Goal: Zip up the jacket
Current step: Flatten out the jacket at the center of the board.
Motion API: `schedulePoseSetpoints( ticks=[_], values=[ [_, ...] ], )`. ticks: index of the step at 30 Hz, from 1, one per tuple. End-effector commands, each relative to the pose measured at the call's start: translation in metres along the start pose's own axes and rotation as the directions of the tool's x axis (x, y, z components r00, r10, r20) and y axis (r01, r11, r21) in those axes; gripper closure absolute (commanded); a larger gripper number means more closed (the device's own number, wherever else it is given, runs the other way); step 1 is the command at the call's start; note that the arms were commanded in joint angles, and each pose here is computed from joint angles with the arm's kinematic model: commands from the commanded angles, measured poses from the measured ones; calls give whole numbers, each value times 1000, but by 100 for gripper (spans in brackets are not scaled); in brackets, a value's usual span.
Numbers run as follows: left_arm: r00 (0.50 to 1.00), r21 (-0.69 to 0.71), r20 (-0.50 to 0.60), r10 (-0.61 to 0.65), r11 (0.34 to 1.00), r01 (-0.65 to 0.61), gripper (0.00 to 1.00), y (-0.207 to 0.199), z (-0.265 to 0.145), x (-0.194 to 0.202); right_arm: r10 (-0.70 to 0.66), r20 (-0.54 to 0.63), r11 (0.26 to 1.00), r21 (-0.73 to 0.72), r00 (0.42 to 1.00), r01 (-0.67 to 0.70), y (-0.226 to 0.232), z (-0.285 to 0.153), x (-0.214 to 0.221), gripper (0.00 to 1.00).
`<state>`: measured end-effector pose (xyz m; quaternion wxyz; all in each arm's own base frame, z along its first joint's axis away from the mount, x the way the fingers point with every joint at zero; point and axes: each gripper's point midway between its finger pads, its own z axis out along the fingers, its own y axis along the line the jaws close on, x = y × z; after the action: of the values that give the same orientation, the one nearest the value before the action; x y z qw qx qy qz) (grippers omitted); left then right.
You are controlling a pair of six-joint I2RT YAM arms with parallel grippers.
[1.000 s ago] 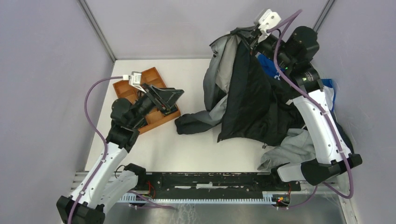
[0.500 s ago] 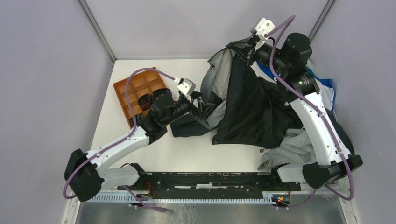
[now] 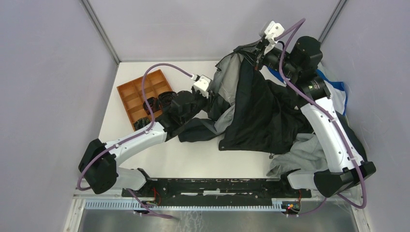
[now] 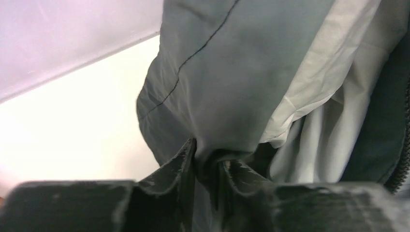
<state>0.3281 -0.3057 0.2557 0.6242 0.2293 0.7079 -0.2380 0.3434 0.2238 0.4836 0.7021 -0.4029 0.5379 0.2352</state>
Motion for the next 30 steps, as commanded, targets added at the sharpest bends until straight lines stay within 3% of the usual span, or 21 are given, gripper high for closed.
schedulePoseSetpoints(
  ticks=[1,2,3,11,16,24,30],
  values=[
    [996,-28,71,49,999,-47,88,4,6,-37,-74,137,997,17,988,72,-2,-12,-51,100],
    [995,-36,78,67,997,-64,96,6,5,-43,-75,137,997,18,988,73,-3,-12,-52,100],
    [993,-52,88,79,996,-75,98,10,3,-52,-82,143,997,22,986,80,-4,-13,-55,100],
    [944,-159,315,95,986,-46,98,45,-46,-200,-179,232,983,72,956,167,-20,-15,-108,100],
    [875,-171,461,144,983,-71,98,45,-83,-284,-247,360,969,120,900,218,-28,-22,-168,100],
    [733,-227,648,206,971,-73,98,45,-147,-383,-328,537,945,201,777,259,-30,-46,-246,100],
    [630,-259,736,248,963,-76,98,44,-188,-438,-354,561,935,242,748,261,-32,-54,-260,100]
  ],
)
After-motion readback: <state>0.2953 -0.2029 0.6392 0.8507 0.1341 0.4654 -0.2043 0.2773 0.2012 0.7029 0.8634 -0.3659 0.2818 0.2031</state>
